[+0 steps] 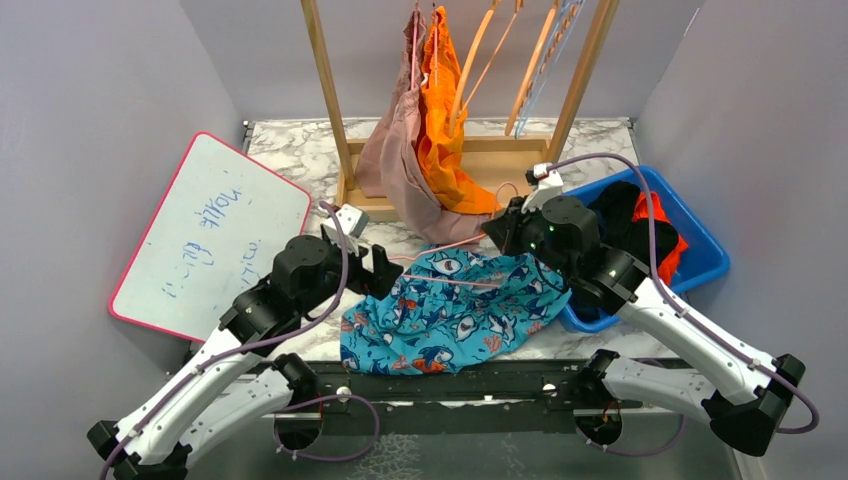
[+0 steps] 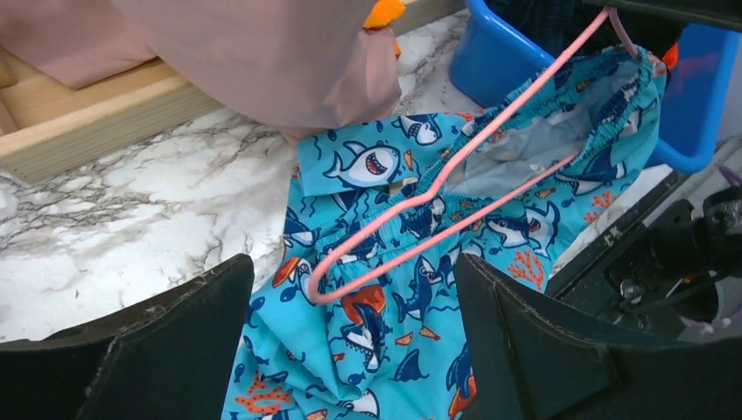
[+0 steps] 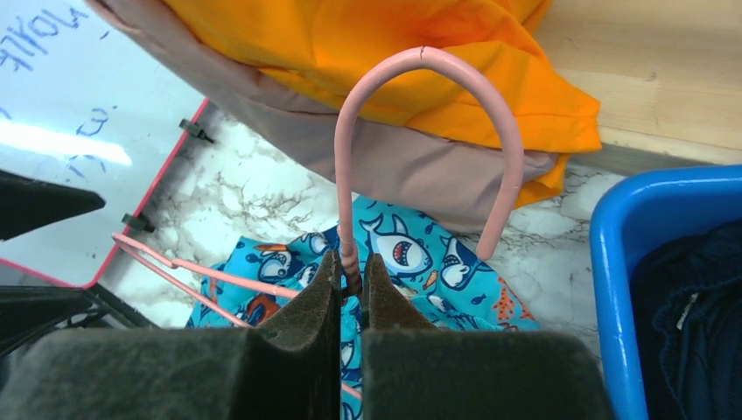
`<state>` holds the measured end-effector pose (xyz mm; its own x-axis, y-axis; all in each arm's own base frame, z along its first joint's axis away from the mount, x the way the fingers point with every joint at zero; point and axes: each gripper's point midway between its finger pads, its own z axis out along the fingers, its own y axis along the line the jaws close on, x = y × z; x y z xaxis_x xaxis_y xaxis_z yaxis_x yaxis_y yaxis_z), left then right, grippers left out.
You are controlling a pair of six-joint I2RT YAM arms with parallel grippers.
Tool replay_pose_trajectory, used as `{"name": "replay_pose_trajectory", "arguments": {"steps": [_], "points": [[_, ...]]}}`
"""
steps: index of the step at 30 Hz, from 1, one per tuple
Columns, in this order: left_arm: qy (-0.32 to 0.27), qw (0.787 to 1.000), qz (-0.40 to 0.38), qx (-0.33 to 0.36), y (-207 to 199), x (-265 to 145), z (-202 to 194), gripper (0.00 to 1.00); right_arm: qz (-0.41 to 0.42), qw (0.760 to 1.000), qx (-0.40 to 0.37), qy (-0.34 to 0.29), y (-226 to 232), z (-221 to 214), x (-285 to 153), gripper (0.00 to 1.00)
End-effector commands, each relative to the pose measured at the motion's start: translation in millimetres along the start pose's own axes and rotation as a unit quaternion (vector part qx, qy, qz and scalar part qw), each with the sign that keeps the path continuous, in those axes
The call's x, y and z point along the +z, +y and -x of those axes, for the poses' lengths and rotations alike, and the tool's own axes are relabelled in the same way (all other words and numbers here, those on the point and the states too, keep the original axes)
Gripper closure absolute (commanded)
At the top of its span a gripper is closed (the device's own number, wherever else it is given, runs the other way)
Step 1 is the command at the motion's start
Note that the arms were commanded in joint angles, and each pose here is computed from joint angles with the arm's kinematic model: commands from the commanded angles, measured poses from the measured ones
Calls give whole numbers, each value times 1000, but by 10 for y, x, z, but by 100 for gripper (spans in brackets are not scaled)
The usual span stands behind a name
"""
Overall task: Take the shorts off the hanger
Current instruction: Remove the shorts from the clothes rod.
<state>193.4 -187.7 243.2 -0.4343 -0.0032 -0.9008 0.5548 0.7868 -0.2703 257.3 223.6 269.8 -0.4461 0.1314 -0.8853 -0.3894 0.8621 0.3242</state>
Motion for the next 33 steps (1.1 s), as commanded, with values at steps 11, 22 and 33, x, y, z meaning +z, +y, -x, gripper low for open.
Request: {"name": "replay_pose_trajectory", "arguments": {"steps": [11, 22, 33], "points": [[82, 969, -219, 79, -711, -113, -100, 26, 167, 984, -59, -3, 566, 141, -185, 99], [131, 959, -245, 63, -794, -22, -235, 54, 209, 976, -63, 3, 701, 104, -239, 99], [116, 956, -267, 48, -894, -191, -146, 100, 229, 972, -54, 18, 776, 74, -271, 70]]}}
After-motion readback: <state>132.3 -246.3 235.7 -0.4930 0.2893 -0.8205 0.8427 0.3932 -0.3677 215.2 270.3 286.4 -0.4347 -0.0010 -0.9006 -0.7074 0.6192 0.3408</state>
